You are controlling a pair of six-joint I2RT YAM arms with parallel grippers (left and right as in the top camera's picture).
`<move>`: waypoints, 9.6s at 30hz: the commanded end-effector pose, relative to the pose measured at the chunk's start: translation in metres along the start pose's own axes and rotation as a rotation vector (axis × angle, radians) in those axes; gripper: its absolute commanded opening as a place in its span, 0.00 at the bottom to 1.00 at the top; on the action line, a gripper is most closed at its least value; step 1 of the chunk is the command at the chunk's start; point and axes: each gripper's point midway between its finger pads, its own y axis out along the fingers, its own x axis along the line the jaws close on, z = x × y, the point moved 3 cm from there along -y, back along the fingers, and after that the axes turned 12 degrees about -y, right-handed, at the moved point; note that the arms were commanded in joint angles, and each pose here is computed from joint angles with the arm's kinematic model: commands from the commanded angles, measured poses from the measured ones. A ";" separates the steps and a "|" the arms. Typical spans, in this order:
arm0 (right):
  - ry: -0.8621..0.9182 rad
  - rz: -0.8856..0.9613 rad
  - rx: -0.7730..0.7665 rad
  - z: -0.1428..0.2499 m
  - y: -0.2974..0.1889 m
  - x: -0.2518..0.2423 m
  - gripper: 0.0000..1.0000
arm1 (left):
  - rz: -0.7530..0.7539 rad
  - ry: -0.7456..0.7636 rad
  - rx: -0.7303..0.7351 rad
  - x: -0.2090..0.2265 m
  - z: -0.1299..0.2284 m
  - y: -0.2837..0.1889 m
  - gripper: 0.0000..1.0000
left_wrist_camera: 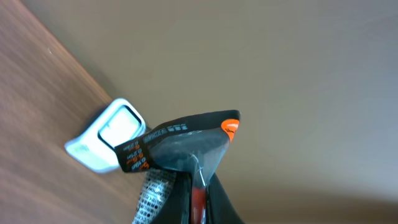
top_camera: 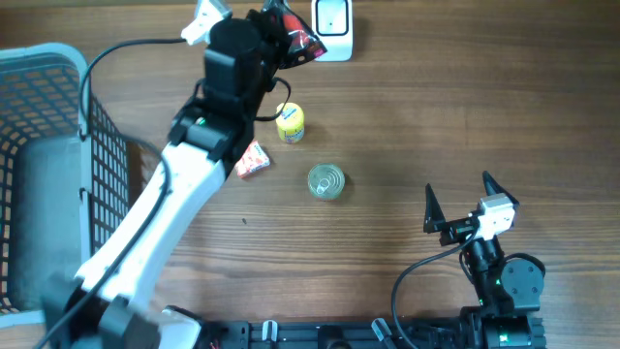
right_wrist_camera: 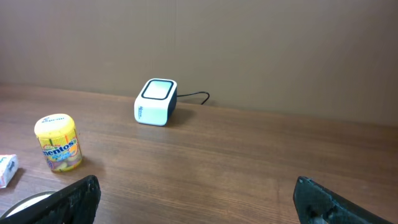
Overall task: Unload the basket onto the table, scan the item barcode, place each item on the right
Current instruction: 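Lift the packet and move it toward the white scanner, then hold the packet barcode over the white scanner window, then swing the held packet rightward toward the right gripper, then grasp the packet with the right gripper and open the left gripper, then carry the packet to the right table edge and release it, then reach the right gripper down onto the tin can and grasp it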
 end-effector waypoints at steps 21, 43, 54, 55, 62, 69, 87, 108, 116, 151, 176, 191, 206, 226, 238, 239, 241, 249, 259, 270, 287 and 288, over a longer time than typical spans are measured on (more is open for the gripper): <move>0.012 0.005 -0.006 -0.001 0.000 -0.001 1.00 | 0.071 0.162 -0.293 0.059 0.014 0.187 0.04; 0.013 0.005 -0.006 -0.001 0.000 -0.001 1.00 | 0.118 0.130 -0.388 0.111 0.026 0.246 0.04; 0.013 0.005 -0.006 -0.001 0.000 -0.001 1.00 | 0.094 0.132 -0.416 0.133 0.025 0.253 0.04; 0.012 0.005 -0.006 -0.001 0.000 -0.001 1.00 | 0.094 0.132 -0.417 0.133 0.024 0.253 0.04; 0.012 0.005 -0.006 -0.001 0.000 -0.001 1.00 | 0.094 0.183 -0.426 0.130 0.021 0.253 0.04; 0.012 0.005 -0.006 -0.001 0.000 -0.001 1.00 | 0.071 0.447 -0.390 0.072 0.047 0.233 0.04; 0.013 0.005 -0.006 -0.001 0.000 -0.001 1.00 | -0.099 0.613 0.446 0.080 0.227 0.156 0.04; 0.194 0.002 0.006 -0.023 -0.007 -0.005 1.00 | -0.296 0.693 0.940 0.153 0.344 0.063 0.04; 0.231 0.239 0.203 -0.075 -0.074 -0.044 1.00 | -0.264 0.696 0.943 0.153 0.354 0.064 0.04; 1.218 0.516 0.517 0.026 -0.045 -0.027 1.00 | 0.069 0.658 0.523 -0.043 0.123 0.045 1.00; 0.961 0.722 1.372 0.104 0.093 -0.026 0.92 | 0.013 0.751 0.458 -0.047 0.078 0.025 1.00; 0.856 0.821 1.366 0.133 0.099 -0.037 0.73 | -0.065 0.764 0.415 -0.036 0.069 0.027 1.00; 0.756 0.733 1.419 0.142 0.104 -0.036 0.11 | -0.080 0.768 0.397 -0.035 0.067 0.027 1.00; 0.816 1.107 1.064 0.122 0.041 -0.301 0.07 | -0.085 0.773 0.369 -0.036 0.064 0.028 1.00; 0.773 1.188 1.077 0.169 0.010 -0.345 0.11 | 0.029 0.921 0.132 -0.097 0.029 -0.007 1.00; 0.777 1.195 1.077 0.171 0.007 -0.347 0.14 | 0.023 0.912 0.029 -0.110 0.009 -0.018 1.00; 0.785 1.219 1.068 0.171 -0.002 -0.354 0.31 | 0.021 0.921 -0.138 -0.134 -0.028 -0.044 1.00; 0.727 1.005 1.071 0.145 0.012 -0.345 1.00 | -0.081 0.852 -0.636 -0.169 -0.184 -0.167 1.00; 0.156 0.243 0.953 0.006 0.184 -0.150 1.00 | -0.354 0.812 -0.776 -0.124 -0.259 -0.231 1.00; 0.443 -0.266 1.186 -0.014 0.158 0.073 1.00 | -0.327 0.710 -0.785 -0.120 -0.255 -0.262 1.00; -0.310 -0.837 1.161 0.051 0.137 0.207 1.00 | -0.287 0.668 -0.804 -0.124 -0.248 -0.283 1.00; -0.310 -0.839 1.168 0.055 0.138 0.209 1.00 | -0.282 0.667 -0.807 -0.125 -0.248 -0.286 1.00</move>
